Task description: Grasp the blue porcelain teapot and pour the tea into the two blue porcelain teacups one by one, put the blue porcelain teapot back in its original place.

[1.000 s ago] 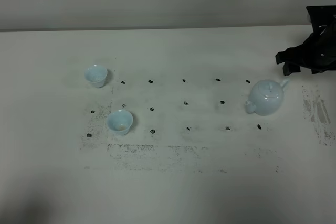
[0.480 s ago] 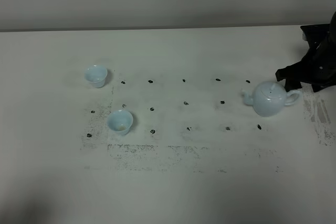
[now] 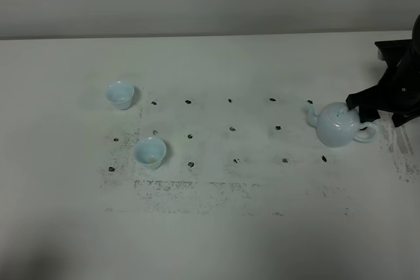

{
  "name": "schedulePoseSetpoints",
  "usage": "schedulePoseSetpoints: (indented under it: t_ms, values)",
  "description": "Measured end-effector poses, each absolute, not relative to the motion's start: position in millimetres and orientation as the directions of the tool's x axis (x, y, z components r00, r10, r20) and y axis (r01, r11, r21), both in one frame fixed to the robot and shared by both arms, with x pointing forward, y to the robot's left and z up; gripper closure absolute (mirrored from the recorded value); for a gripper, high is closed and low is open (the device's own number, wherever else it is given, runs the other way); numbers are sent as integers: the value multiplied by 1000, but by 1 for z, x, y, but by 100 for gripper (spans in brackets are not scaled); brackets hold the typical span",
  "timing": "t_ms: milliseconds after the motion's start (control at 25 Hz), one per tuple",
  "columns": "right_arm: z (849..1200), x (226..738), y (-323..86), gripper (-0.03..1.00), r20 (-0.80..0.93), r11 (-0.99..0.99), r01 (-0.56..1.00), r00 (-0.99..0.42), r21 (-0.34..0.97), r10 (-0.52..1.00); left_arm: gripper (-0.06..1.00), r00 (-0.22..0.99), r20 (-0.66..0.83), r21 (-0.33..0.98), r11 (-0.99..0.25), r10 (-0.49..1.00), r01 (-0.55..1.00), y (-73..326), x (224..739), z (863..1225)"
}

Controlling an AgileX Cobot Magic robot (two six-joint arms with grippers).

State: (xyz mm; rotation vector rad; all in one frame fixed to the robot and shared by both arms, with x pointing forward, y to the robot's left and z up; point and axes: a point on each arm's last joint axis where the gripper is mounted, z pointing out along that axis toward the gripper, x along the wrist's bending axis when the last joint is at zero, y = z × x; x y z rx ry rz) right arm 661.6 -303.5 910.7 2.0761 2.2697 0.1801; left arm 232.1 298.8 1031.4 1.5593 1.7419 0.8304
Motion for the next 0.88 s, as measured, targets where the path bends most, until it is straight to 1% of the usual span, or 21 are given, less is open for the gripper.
schedulePoseSetpoints:
  t_ms: [120,240,440,520,680,760,880]
  values:
    - [922,661,-307,38,-4,88,984,-88,155,996,26,-83,-54,806,93,995,584,299,232,1031]
    - [946,655,-310,38,-49,99,982,-92,164,995,26,-83,-54,806,93,995,584,299,232,1031]
    - [978,630,-312,38,-57,101,995,-99,24,993,26,-83,-54,806,93,995,584,299,232,1031]
    - [988,623,-312,38,-55,98,995,-98,9,994,26,-83,-54,806,93,995,584,299,232,1031]
    - [997,604,-309,38,-28,89,996,-89,3,996,26,-83,-54,806,93,995,584,299,232,1031]
    - [990,582,-307,38,-3,82,995,-82,-49,997,26,-83,-54,806,93,995,584,299,232,1031]
    - [978,557,-305,38,11,70,997,-70,-33,998,26,-83,-54,806,93,995,584,299,232,1031]
